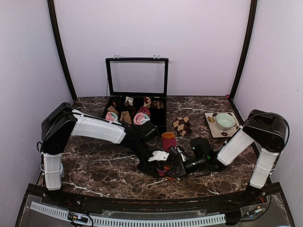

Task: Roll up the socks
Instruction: Roll the sock at the center of the board.

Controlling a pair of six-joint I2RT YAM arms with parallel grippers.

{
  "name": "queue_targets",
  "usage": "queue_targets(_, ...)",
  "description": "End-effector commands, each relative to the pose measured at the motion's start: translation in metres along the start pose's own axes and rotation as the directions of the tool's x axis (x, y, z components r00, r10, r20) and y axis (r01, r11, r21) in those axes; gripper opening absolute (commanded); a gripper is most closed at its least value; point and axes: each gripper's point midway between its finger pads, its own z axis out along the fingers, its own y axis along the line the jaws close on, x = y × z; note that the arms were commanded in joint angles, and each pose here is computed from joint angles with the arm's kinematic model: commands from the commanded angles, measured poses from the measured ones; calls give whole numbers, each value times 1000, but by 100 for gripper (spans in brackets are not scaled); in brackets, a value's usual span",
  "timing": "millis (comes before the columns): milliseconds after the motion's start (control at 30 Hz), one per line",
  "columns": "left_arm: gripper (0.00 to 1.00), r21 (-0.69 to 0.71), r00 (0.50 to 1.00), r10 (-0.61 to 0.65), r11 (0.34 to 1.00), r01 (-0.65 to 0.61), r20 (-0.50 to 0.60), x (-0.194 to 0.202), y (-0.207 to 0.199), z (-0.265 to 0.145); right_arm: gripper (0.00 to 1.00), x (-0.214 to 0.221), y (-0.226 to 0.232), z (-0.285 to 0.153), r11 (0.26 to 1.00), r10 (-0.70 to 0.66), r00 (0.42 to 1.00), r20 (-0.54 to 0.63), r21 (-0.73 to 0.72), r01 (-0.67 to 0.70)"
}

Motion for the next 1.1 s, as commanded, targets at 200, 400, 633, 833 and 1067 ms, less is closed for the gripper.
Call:
queue_targets(200,44,28,1000,-7,1000,7,0,6,-13,4,0,56,-73,-11,940,221,971,-88,286,-188)
queue_targets(400,45,-17,1000,-9,1000,9,-30,14,-3,9,0,54,-72,-11,941,216,973,-82,283,-185)
queue_targets(633,44,-21,999,4,1000,-5,-43,18,-1,10,0,54,-72,-11,940,216,972,-89,288,-182)
queue_targets(833,40,30,997,-3,1000,5,-80,30,-11,18,0,50,-71,-12,939,208,975,-78,294,-176)
queue_targets(1067,34,15,990,-32,999,34,-137,45,-5,26,1,46,-69,-12,942,200,977,-75,291,-171)
